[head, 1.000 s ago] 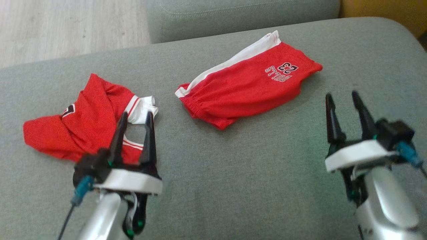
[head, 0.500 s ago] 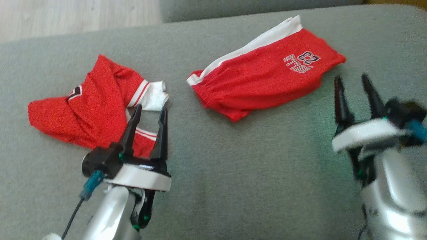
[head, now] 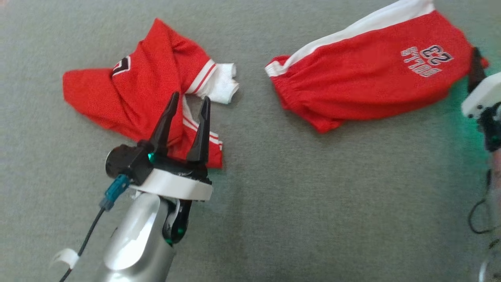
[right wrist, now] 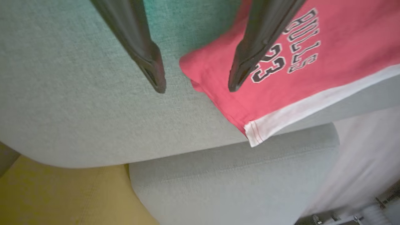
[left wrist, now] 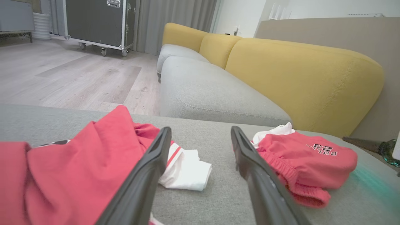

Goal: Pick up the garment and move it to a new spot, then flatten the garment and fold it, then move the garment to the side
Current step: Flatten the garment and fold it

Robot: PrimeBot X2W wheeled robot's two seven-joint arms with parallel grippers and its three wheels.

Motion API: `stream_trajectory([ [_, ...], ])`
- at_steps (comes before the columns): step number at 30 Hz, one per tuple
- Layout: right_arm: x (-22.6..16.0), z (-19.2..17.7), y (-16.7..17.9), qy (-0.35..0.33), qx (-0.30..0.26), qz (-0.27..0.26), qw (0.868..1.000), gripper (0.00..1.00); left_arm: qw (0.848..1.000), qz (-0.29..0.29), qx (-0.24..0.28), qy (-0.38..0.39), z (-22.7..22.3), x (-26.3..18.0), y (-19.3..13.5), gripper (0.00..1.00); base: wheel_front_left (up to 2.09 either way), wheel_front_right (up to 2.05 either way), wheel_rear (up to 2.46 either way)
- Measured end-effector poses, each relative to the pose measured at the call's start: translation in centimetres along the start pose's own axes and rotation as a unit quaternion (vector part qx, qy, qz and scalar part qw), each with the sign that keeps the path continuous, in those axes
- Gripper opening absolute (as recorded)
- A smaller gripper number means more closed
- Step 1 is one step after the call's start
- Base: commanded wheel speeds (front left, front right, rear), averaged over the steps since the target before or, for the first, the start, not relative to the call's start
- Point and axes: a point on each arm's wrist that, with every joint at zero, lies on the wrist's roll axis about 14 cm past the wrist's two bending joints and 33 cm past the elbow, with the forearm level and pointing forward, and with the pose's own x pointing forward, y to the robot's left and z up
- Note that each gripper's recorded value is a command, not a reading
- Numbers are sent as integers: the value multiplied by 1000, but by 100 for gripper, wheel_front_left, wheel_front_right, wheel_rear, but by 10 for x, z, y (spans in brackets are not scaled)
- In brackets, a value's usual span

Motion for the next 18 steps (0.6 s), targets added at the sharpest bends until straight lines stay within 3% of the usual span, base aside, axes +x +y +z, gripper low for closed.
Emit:
stream_trajectory([
  [10,38,-33,7,82,-26,1,996,100,1000,21,5,10,-7,2,19,100,0,0,0],
  [16,46,-33,10,91,-43,5,995,100,1000,22,10,10,-7,5,22,100,0,0,0],
  [17,47,-32,13,92,-50,9,995,0,1000,22,10,10,-7,6,22,100,0,0,0],
  [18,47,-31,14,88,-53,12,995,0,1000,21,10,9,-7,6,22,100,0,0,0],
])
